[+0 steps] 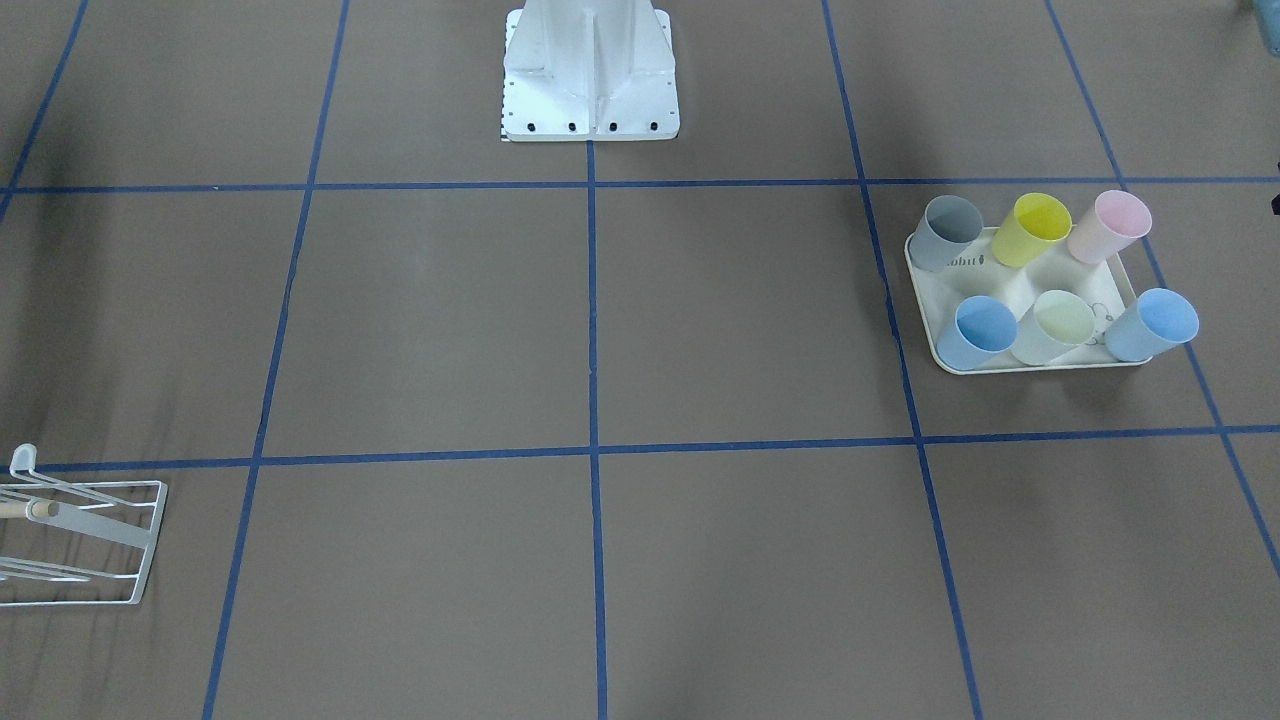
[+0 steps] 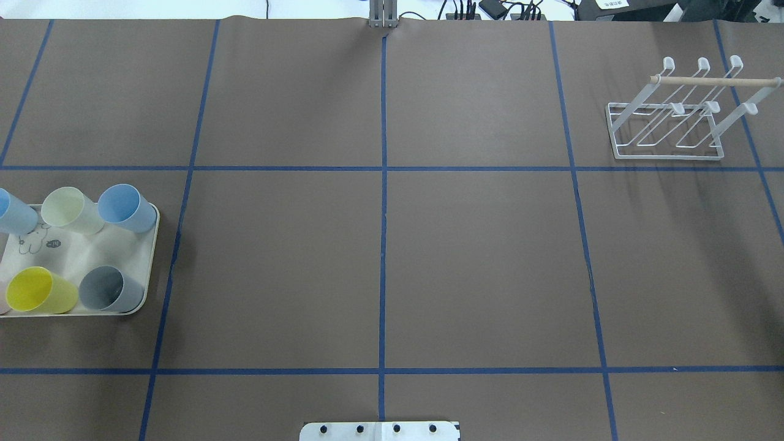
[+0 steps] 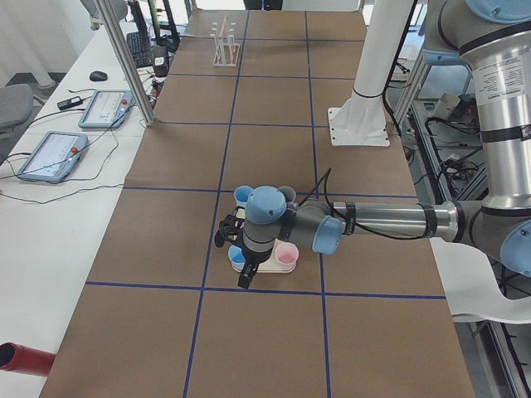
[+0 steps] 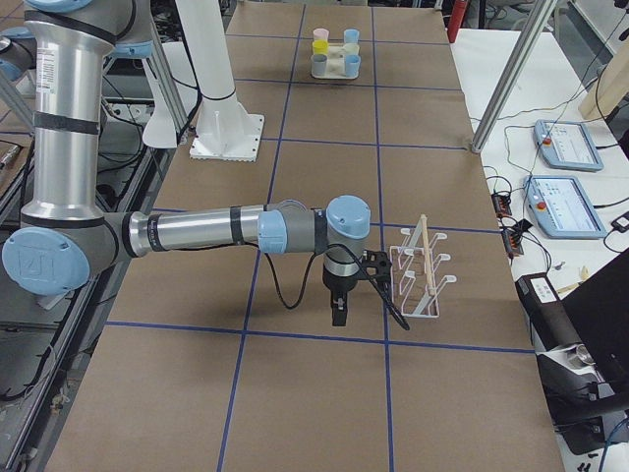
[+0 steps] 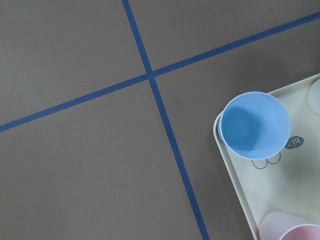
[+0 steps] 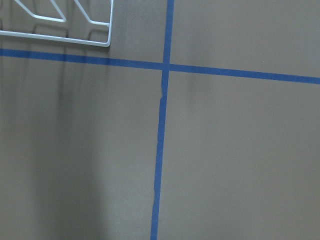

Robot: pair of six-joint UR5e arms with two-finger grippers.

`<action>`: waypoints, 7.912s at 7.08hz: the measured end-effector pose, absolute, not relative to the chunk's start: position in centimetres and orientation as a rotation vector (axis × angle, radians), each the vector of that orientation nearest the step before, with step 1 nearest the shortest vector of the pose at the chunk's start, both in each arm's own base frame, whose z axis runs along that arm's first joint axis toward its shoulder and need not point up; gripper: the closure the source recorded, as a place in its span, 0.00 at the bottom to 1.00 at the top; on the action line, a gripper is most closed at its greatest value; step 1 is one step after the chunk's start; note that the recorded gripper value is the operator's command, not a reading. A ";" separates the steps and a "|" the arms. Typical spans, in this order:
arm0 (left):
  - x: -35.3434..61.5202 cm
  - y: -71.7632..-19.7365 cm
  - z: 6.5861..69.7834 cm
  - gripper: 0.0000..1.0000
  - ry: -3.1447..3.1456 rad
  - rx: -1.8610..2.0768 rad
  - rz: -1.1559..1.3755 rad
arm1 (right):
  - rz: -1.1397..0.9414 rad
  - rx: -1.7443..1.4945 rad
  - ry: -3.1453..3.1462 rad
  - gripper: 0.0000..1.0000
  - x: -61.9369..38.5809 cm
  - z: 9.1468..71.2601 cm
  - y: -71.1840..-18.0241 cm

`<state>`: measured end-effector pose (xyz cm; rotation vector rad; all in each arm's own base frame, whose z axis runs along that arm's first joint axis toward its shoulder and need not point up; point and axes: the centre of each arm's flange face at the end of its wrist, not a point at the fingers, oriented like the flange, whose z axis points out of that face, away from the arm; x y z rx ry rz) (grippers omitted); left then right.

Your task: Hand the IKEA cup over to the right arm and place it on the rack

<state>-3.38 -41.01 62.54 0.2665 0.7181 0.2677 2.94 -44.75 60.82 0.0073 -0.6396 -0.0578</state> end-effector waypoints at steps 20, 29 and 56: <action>7.6 -44.9 67.1 0.01 0.806 0.726 0.340 | -0.125 0.268 -0.883 0.00 -14.0 35.1 -42.8; 9.1 -42.2 69.3 0.88 0.828 0.700 0.359 | -0.125 0.267 -0.883 0.00 -14.1 35.2 -42.8; 32.4 -41.3 15.0 1.00 1.853 0.081 -0.172 | -0.565 1.350 -1.393 0.02 -40.2 22.3 -34.1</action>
